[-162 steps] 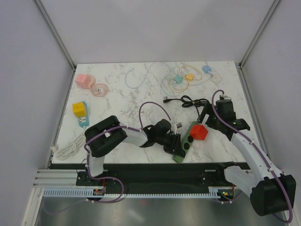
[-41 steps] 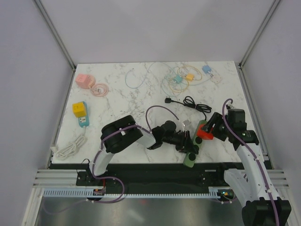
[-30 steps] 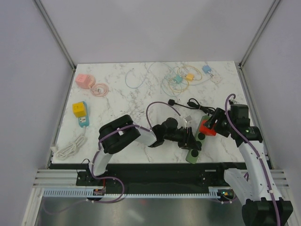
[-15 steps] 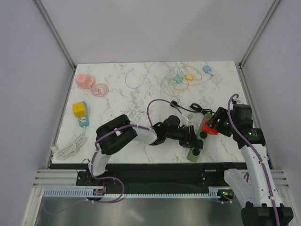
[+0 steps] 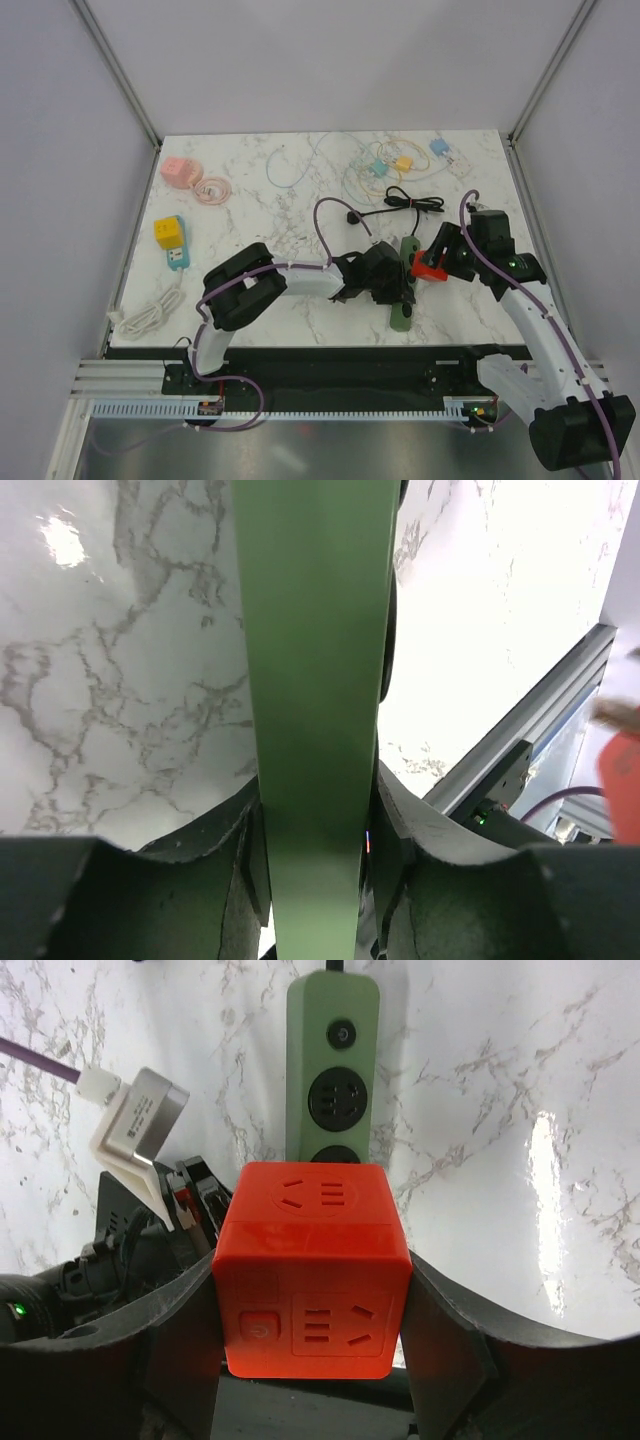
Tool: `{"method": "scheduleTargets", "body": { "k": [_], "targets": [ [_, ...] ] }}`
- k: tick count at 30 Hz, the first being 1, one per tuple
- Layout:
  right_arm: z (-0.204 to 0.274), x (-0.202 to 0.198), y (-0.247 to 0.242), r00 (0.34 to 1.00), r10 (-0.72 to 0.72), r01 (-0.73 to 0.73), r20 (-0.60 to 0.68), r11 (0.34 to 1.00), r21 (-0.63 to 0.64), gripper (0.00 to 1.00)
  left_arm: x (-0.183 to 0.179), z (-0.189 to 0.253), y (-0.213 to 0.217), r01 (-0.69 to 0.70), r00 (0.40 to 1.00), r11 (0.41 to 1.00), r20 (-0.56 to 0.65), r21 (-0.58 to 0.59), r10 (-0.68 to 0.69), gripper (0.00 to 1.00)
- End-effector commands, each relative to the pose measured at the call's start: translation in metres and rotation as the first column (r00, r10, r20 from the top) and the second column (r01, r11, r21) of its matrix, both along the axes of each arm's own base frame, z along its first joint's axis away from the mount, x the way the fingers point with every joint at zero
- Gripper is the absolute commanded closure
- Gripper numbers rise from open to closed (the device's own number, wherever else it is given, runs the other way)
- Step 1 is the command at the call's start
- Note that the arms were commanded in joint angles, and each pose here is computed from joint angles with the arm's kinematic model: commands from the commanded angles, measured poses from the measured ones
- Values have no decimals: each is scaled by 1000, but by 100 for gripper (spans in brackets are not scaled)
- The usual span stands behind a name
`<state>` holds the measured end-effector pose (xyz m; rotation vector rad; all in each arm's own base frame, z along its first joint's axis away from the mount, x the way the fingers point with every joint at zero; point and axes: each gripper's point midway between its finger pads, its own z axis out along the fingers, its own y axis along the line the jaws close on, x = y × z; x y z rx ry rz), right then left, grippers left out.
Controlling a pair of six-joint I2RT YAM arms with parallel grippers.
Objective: Pull the plug off the socket
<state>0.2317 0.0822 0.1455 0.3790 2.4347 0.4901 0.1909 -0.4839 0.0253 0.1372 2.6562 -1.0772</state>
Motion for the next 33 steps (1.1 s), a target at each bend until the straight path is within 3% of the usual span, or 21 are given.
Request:
{"method": "scheduleTargets", "body": {
  "k": [1, 6, 9, 15, 16, 19, 22, 23, 27, 28, 30, 33],
  "targets": [
    [45, 27, -3, 988, -32, 34, 149, 999, -8, 100, -2, -81, 83, -83, 996, 934, 15, 348, 83, 98],
    [52, 29, -24, 982, -71, 91, 176, 990, -108, 100, -17, -50, 51, 51, 999, 991, 6, 120, -52, 98],
    [55, 32, -36, 976, -109, 139, 188, 978, -153, 100, -31, -34, 35, 130, 991, 991, -5, -26, -130, 98],
    [70, 48, -52, 956, -199, 237, 217, 957, -167, 100, -48, -23, 36, 183, 982, 977, -28, -106, -187, 97],
    [75, 53, -52, 948, -224, 259, 225, 955, -142, 100, -50, -22, 40, 181, 982, 978, -29, -105, -185, 92],
    [82, 73, -51, 933, -270, 294, 236, 953, -73, 100, -51, -16, 45, 186, 982, 976, -13, -111, -189, 56],
    [89, 99, -62, 899, -339, 358, 276, 933, -23, 100, -50, -8, 47, 203, 979, 972, 11, -119, -203, 43],
    [99, 112, -72, 866, -382, 399, 323, 917, 15, 100, -48, 5, 46, 211, 978, 967, 31, -140, -208, 31],
    [101, 144, -117, 767, -525, 539, 367, 839, 75, 100, -40, 40, 45, 244, 967, 957, 114, -154, -228, 13],
    [93, 153, -124, 758, -552, 560, 348, 824, 87, 100, -40, 43, 48, 247, 965, 959, 123, -136, -231, 3],
    [93, 169, -141, 715, -601, 595, 356, 791, 142, 99, -36, 63, 49, 251, 961, 957, 153, -148, -229, 0],
    [76, 201, -152, 719, -600, 581, 350, 796, 169, 97, -37, 94, 55, 273, 953, 944, 183, -186, -240, 0]
  ]
}}
